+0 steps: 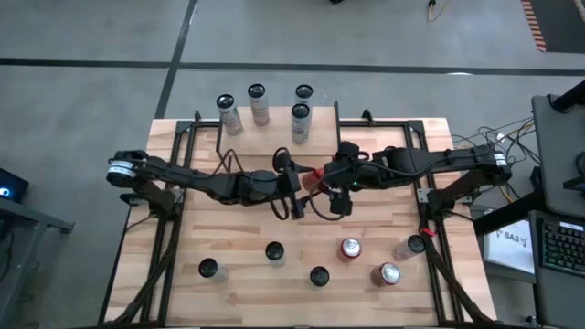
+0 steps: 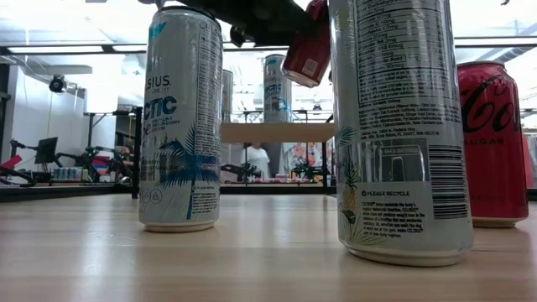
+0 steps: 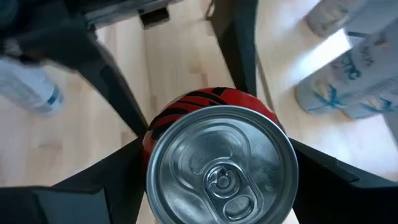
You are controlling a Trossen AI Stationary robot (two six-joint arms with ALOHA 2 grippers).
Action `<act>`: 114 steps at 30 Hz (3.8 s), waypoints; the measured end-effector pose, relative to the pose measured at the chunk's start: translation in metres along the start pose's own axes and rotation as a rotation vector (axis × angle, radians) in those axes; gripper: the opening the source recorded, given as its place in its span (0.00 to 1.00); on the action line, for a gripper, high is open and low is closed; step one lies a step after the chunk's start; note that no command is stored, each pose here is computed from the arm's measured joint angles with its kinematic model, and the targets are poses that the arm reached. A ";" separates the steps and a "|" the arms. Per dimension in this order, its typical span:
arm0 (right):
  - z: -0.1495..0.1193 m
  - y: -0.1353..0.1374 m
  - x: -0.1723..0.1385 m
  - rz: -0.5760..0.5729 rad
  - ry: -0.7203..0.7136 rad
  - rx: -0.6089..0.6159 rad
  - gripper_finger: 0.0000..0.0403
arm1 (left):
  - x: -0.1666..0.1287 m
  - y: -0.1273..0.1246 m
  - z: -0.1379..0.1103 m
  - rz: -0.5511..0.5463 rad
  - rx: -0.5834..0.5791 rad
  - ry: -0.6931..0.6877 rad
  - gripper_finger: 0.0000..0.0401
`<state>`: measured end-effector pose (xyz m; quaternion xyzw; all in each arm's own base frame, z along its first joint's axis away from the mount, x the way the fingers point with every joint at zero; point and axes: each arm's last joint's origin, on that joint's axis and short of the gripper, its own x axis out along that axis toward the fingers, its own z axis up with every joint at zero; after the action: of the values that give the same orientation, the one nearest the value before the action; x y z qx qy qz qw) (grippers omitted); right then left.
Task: Place canned beverage on shelf
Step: Put the red soda can on the shelf
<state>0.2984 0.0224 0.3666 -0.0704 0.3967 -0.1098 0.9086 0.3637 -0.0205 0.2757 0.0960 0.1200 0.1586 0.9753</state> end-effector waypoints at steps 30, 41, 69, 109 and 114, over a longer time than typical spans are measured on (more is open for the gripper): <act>0.013 -0.003 0.001 -0.027 -0.124 0.150 0.73 | 0.004 0.000 -0.005 0.060 -0.004 0.018 0.95; 0.012 -0.003 0.000 -0.024 -0.117 0.142 0.73 | 0.003 0.001 -0.005 0.110 0.011 0.023 0.72; 0.013 -0.020 -0.043 -0.095 -0.267 0.248 0.93 | -0.016 0.065 -0.081 0.612 -0.329 -0.187 0.72; 0.014 -0.016 -0.031 -0.100 -0.243 0.217 0.93 | -0.010 0.086 -0.119 0.691 -0.481 -0.178 0.84; 0.014 -0.016 -0.031 -0.100 -0.243 0.216 0.93 | -0.010 0.086 -0.118 0.699 -0.465 -0.174 0.87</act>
<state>0.2860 0.0155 0.4017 -0.0048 0.2658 -0.1877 0.9456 0.2987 0.0743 0.1847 -0.0786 -0.0414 0.4938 0.8650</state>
